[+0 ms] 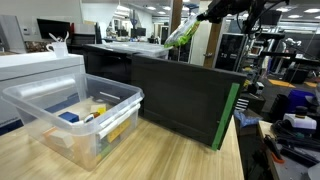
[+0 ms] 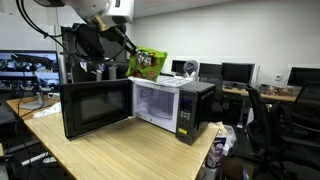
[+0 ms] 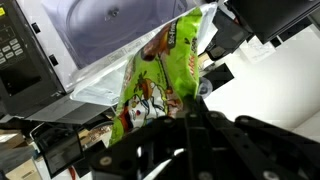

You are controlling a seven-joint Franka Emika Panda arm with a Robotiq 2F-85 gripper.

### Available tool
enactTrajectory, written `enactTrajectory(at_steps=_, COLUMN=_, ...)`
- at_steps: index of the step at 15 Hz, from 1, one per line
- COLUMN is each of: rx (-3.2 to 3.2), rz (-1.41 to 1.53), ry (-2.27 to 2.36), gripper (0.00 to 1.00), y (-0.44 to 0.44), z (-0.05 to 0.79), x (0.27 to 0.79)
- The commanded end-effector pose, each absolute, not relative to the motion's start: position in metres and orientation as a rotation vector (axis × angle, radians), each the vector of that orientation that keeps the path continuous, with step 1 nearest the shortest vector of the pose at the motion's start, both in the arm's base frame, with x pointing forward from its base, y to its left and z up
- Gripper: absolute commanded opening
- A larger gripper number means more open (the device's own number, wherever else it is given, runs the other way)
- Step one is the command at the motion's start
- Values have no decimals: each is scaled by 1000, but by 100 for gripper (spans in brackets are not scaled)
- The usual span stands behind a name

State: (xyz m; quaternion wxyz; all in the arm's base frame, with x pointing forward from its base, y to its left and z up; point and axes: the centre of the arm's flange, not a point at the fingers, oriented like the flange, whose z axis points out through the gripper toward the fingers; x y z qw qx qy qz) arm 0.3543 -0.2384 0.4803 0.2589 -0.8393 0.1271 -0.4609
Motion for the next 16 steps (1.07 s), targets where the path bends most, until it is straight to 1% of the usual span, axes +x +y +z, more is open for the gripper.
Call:
enactTrajectory(at_steps=1, rx=-2277, rz=-1257, ry=362, gripper=0, y=-231, z=468, x=342)
enactTrajectory(at_steps=10, rx=-2269, rz=-1238, ry=393, gripper=0, y=-226, z=454, x=331)
enactTrajectory(at_steps=16, rx=-2221, rz=-1312, ry=414, gripper=0, y=-231, z=468, x=309)
